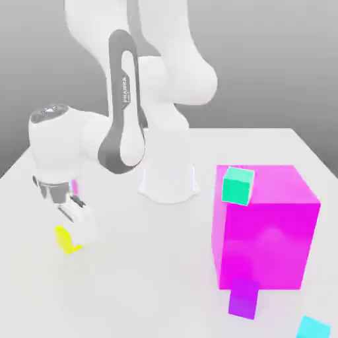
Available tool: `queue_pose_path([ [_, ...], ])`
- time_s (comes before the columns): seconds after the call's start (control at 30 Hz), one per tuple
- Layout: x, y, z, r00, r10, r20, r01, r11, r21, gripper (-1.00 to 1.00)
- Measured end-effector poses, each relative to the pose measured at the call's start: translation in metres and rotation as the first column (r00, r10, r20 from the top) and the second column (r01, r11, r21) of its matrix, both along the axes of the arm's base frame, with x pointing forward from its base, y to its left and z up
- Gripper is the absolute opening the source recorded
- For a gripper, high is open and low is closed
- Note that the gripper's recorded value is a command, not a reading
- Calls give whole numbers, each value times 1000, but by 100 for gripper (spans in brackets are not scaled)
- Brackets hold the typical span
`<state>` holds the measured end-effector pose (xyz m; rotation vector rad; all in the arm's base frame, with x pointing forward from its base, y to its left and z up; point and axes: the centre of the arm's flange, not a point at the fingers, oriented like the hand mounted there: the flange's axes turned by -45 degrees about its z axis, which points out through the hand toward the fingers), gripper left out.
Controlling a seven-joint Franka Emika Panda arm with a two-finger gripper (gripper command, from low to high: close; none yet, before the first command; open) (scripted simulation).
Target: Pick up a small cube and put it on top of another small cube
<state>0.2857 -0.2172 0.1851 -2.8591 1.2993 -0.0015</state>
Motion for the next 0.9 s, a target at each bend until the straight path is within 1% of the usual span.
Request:
queue_pose_path([
  [0.2, 106, 82, 11, 972, 234, -26, -234, 972, 10, -100],
  [0.3, 154, 143, 15, 937, 346, -34, -346, 938, 13, -100],
  [0.4, 192, 216, 21, 891, 452, -35, -452, 892, 13, -100],
  [0.53, 219, 314, 32, 825, 565, -27, -565, 825, 9, -100],
  [0.67, 227, 414, 44, 757, 653, -7, -653, 757, 4, -100],
  [0.7, 228, 435, 36, 742, 670, -3, -670, 742, 2, -100],
  [0.77, 227, 451, 8, 731, 683, 0, -683, 731, 1, -100],
  [0.8, 227, 454, -3, 728, 685, 0, -685, 728, 0, 100],
  [0.9, 227, 454, -3, 728, 685, 0, -685, 728, 0, 100],
])
